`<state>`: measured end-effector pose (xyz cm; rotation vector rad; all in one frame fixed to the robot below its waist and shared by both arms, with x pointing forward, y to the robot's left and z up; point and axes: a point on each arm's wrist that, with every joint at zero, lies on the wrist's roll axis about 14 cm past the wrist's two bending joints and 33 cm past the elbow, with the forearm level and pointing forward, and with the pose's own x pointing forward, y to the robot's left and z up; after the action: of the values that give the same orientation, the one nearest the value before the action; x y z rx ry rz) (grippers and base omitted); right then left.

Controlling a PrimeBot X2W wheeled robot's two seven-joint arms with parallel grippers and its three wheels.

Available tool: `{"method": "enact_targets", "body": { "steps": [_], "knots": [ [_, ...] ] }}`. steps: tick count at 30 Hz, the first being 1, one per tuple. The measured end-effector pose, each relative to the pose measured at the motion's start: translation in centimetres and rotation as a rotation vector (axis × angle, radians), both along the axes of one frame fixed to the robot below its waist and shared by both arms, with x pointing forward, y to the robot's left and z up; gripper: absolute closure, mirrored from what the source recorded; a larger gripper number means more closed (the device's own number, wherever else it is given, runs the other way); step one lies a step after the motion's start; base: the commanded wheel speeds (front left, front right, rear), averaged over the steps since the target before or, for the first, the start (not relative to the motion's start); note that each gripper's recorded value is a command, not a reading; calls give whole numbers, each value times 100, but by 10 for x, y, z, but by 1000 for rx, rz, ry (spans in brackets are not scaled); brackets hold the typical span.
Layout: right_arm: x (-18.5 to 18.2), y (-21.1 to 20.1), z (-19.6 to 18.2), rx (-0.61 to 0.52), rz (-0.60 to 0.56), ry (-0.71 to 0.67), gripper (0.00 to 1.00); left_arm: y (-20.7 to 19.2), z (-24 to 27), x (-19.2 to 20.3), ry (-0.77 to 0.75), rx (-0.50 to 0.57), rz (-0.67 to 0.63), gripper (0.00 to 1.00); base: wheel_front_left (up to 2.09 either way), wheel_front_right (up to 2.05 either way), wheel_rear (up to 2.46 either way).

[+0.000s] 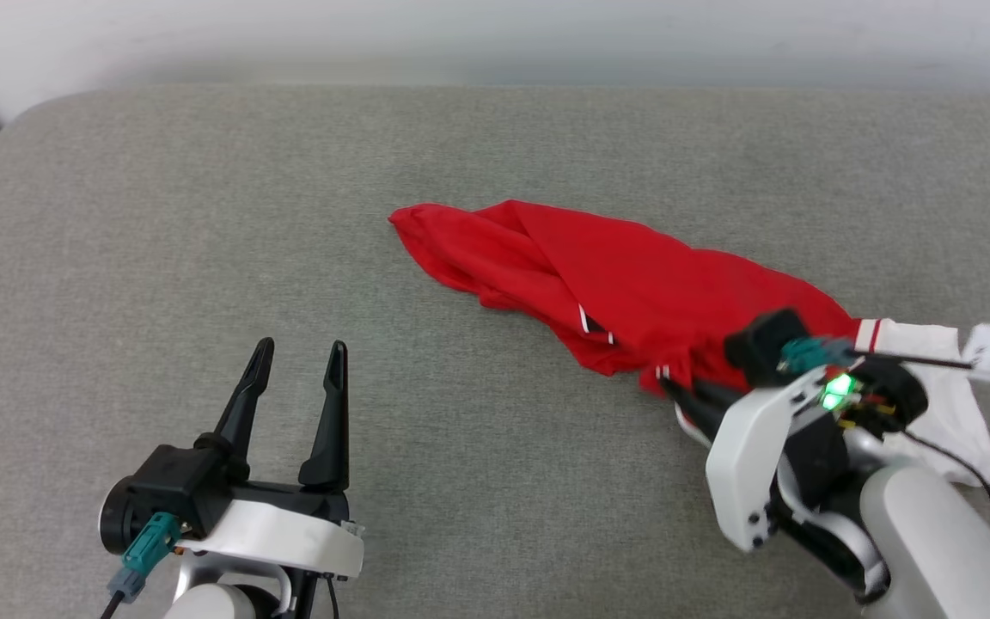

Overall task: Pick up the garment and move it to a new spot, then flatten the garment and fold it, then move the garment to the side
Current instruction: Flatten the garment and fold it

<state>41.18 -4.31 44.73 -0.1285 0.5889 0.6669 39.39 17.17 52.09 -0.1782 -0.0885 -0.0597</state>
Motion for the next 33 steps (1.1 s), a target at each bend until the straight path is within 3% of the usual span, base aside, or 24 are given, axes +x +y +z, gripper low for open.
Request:
{"method": "enact_targets", "body": {
  "steps": [4, 7, 14, 19, 20, 21, 22, 29, 33],
  "knots": [
    [32, -12, 36, 100, -103, -137, 100, -8, -2, 5, 3, -2, -30, 0, 0, 0, 0],
    [53, -39, 43, 126, -215, -174, 100, -12, -4, 10, 5, -3, -43, 0, 0, 0, 0],
    [72, -119, 5, 148, -509, -98, 100, -15, -13, 16, 28, -1, -60, 0, 0, 0, 0],
    [66, -147, -32, 139, -620, -16, 100, -14, -19, 20, 46, 5, -61, 0, 0, 0, 0],
    [65, -148, -37, 141, -628, -9, 78, -13, -20, 21, 48, 6, -61, 0, 0, 0, 0],
    [64, -148, -40, 141, -632, -5, 19, -13, -21, 21, 50, 7, -61, 0, 0, 0, 0],
    [66, -145, -39, 151, -629, -25, 0, -13, -21, 23, 50, 9, -66, 0, 0, 0, 0],
    [79, -136, 21, 233, -587, -323, 0, -15, -14, 19, 35, 9, -71, 0, 0, 0, 0],
    [68, -136, 50, 239, -562, -469, 0, -14, -11, 11, 31, 12, -67, 0, 0, 0, 0]
  ]
}}
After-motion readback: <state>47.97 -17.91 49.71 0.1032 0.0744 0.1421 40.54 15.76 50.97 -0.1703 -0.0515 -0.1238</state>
